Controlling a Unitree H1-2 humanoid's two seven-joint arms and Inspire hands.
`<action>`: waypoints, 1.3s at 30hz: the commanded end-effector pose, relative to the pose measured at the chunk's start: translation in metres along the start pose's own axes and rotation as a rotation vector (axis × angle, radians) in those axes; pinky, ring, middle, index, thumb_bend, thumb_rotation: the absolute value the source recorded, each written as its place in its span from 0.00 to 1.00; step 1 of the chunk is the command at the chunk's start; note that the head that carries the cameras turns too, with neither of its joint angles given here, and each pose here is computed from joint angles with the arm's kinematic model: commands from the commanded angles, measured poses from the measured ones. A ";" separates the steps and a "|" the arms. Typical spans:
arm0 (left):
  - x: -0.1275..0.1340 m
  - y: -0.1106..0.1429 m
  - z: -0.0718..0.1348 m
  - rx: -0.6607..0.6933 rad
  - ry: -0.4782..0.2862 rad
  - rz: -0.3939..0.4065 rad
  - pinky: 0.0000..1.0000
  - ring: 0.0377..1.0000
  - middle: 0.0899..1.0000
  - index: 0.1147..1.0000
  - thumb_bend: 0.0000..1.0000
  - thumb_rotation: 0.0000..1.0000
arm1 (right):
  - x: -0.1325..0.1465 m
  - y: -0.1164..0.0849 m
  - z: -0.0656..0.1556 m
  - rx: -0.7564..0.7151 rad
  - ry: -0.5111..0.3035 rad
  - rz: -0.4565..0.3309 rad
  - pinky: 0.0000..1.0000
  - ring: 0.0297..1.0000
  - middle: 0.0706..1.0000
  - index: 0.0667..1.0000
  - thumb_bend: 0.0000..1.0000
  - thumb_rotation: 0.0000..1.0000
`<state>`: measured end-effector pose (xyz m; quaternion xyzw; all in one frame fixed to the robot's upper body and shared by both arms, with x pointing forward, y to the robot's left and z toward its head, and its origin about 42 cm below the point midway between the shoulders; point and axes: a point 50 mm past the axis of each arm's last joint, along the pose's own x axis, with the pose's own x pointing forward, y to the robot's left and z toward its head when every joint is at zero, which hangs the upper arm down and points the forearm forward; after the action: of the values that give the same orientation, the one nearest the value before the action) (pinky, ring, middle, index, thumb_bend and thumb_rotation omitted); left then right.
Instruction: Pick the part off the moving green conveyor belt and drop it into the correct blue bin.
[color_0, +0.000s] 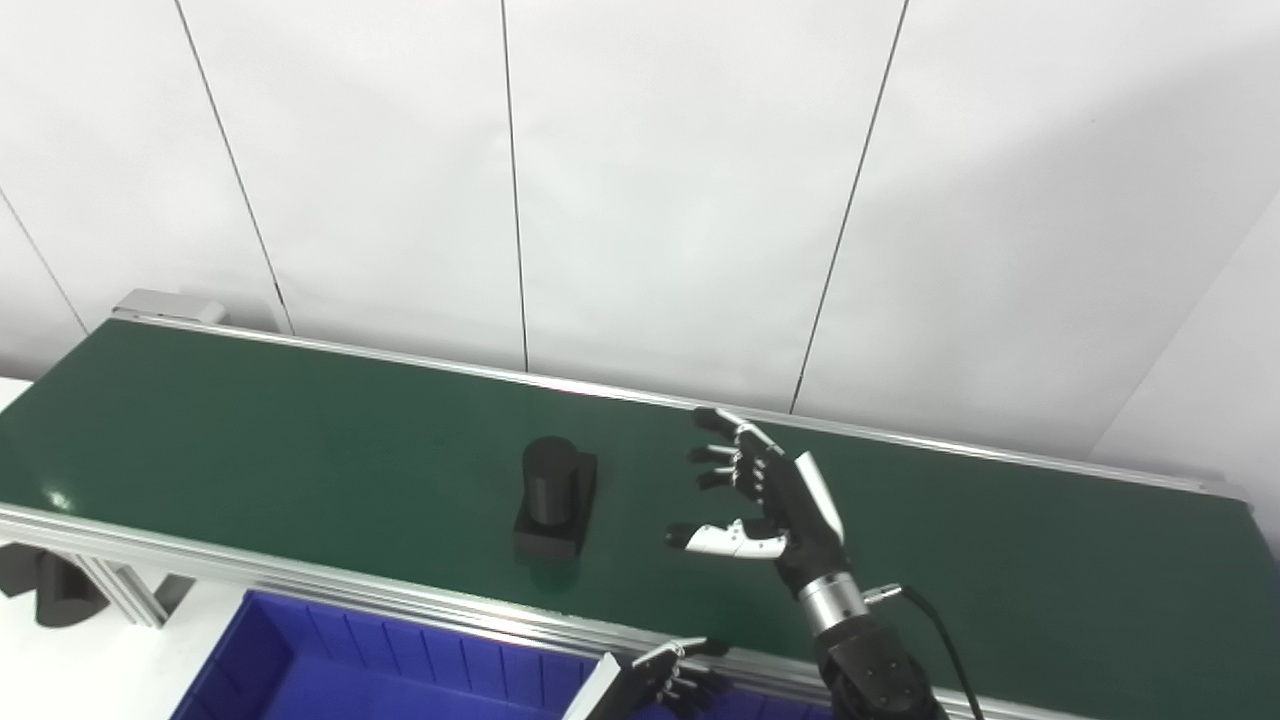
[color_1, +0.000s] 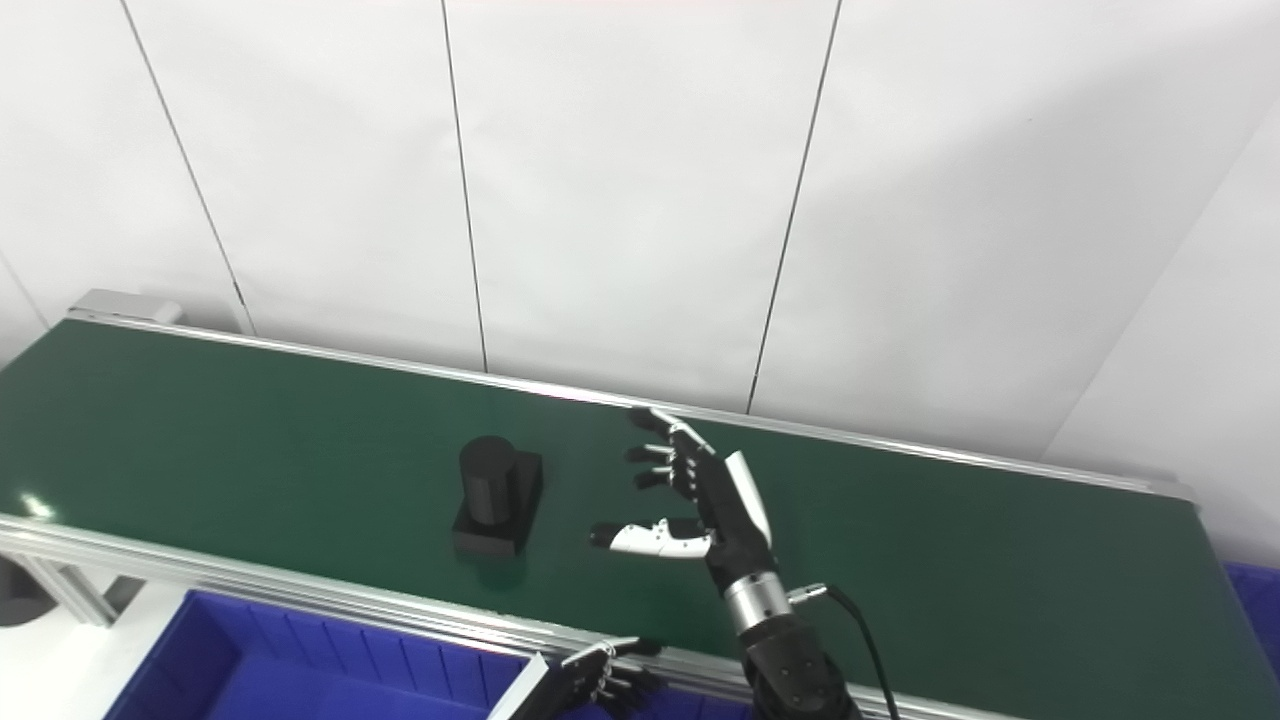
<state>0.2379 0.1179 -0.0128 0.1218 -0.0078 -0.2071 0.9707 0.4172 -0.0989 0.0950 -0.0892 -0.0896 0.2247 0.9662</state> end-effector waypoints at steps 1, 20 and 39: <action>0.003 -0.003 0.004 0.003 -0.016 -0.016 0.62 0.64 0.70 0.79 0.98 0.30 | 0.025 0.001 0.026 -0.020 -0.100 -0.005 0.64 0.73 0.84 0.80 0.93 0.24; 0.001 -0.009 0.006 0.018 -0.032 -0.017 0.62 0.64 0.69 0.79 0.99 0.33 | 0.044 0.003 0.017 -0.093 -0.014 -0.006 0.62 0.72 0.83 0.79 0.95 0.23; -0.001 -0.011 0.008 0.024 -0.040 -0.017 0.62 0.64 0.69 0.80 0.99 0.34 | 0.058 0.008 0.029 -0.127 -0.036 0.013 0.58 0.70 0.81 0.77 0.95 0.21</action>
<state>0.2319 0.1127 -0.0123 0.1298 -0.0169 -0.2075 0.9694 0.4444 -0.0802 0.0941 -0.1587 -0.0604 0.2176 0.9611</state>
